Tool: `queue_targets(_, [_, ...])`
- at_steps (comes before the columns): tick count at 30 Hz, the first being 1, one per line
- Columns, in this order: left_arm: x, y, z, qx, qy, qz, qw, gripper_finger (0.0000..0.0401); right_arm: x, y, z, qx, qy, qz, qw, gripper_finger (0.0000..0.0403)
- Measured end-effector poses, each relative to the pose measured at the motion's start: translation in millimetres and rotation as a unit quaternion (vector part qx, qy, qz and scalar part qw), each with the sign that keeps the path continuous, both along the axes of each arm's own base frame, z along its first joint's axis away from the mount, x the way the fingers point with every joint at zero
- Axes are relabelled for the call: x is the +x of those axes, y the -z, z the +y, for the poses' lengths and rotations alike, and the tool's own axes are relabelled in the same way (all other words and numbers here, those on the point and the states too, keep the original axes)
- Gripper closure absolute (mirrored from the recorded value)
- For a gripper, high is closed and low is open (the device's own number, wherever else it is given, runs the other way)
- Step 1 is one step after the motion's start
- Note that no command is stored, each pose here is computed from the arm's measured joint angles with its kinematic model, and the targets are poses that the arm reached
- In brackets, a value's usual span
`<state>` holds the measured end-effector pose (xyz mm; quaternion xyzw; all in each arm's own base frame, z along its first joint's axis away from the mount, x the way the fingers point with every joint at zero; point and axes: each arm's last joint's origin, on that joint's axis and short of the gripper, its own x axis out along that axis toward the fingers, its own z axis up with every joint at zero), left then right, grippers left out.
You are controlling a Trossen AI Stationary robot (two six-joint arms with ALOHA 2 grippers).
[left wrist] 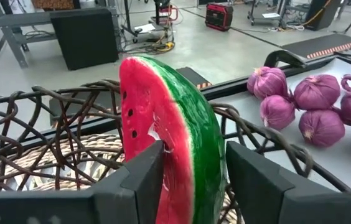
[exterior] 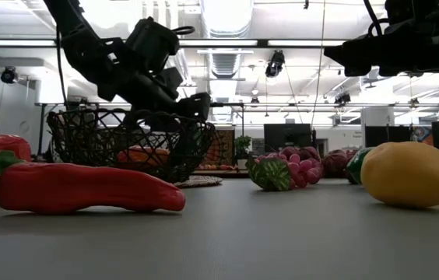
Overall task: Build produce basket
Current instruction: Put the watermelon into the wire basket
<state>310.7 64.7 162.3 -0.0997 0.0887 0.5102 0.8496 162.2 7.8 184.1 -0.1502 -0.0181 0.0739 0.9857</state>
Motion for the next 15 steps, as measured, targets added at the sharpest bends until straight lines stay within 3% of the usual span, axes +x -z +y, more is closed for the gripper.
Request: queue_targets(15, [1.5, -1.0, -1.0, -0.016, 0.037, -0.005, 0.999, 0.0232, 0.0, 0.0, 0.0, 0.003, 0.0, 0.0, 1.0, 0.0202])
